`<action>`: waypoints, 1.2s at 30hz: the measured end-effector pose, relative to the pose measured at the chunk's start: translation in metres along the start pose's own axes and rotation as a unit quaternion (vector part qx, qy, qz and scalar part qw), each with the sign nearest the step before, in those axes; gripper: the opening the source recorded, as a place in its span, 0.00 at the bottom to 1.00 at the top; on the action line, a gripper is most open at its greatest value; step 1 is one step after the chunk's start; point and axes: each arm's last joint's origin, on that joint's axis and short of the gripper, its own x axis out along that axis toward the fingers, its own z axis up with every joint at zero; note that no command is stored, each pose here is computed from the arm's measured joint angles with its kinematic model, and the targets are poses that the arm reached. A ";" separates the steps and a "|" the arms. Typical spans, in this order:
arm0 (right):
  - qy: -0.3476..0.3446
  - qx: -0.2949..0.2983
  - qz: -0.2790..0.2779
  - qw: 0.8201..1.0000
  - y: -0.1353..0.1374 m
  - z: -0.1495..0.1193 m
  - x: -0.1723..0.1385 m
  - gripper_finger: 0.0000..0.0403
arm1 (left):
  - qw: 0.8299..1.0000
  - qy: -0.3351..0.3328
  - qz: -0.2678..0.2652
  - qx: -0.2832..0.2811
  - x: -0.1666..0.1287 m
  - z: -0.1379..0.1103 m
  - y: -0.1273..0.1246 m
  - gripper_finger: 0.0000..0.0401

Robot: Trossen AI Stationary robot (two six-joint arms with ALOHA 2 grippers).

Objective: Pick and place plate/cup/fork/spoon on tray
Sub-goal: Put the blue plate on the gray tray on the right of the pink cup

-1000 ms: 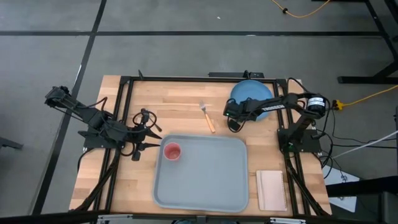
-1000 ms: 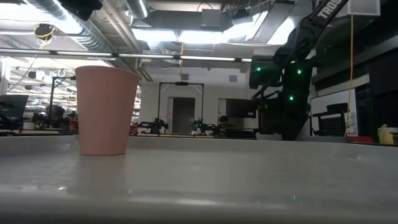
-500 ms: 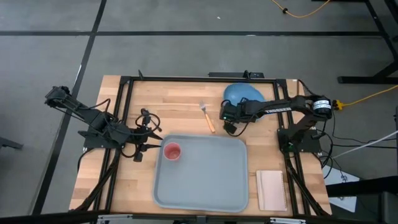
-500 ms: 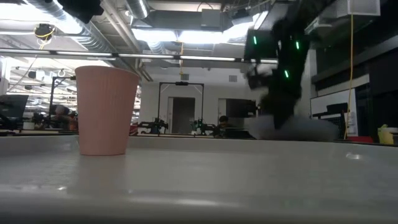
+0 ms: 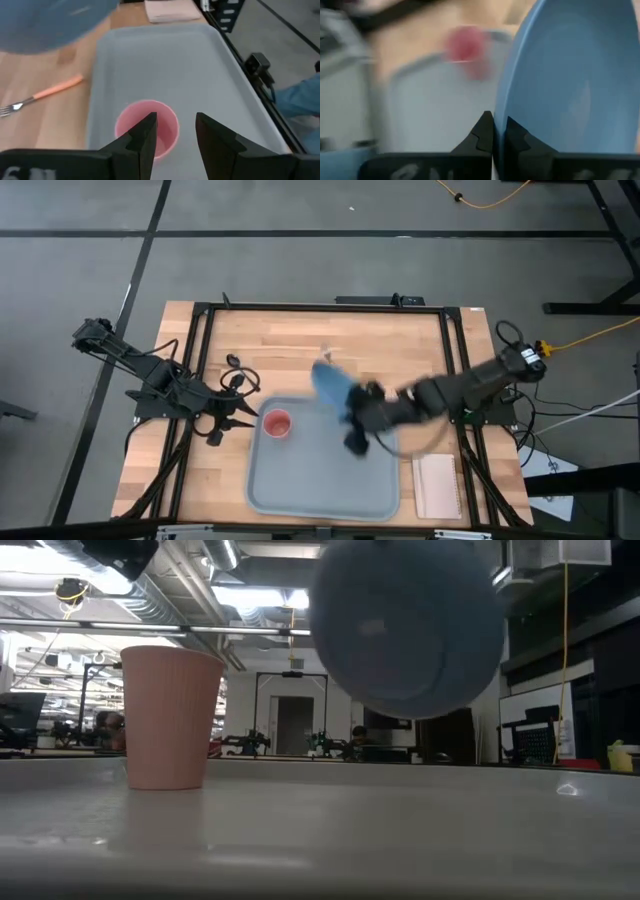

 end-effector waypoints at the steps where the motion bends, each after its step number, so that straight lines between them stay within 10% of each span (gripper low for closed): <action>1: -0.008 0.004 0.030 1.000 0.015 -0.008 -0.003 0.02 | 1.000 0.004 -0.001 0.001 0.000 -0.001 0.000 0.32; 8: -0.096 -0.018 0.180 0.979 0.104 -0.069 -0.023 0.02 | 1.000 0.025 0.001 0.006 0.003 -0.009 0.000 0.32; 16: -0.075 -0.182 0.100 0.975 0.116 -0.115 0.004 0.02 | 0.999 0.045 0.006 -0.007 0.009 -0.023 0.001 0.32; 24: -0.003 -0.412 0.062 0.909 0.119 -0.159 0.063 0.02 | 0.997 0.066 0.013 -0.034 0.015 -0.036 0.003 0.32; 36: 0.099 -0.474 -0.005 0.875 0.098 -0.182 0.079 0.02 | 0.997 0.062 0.015 -0.034 0.015 -0.035 0.003 0.32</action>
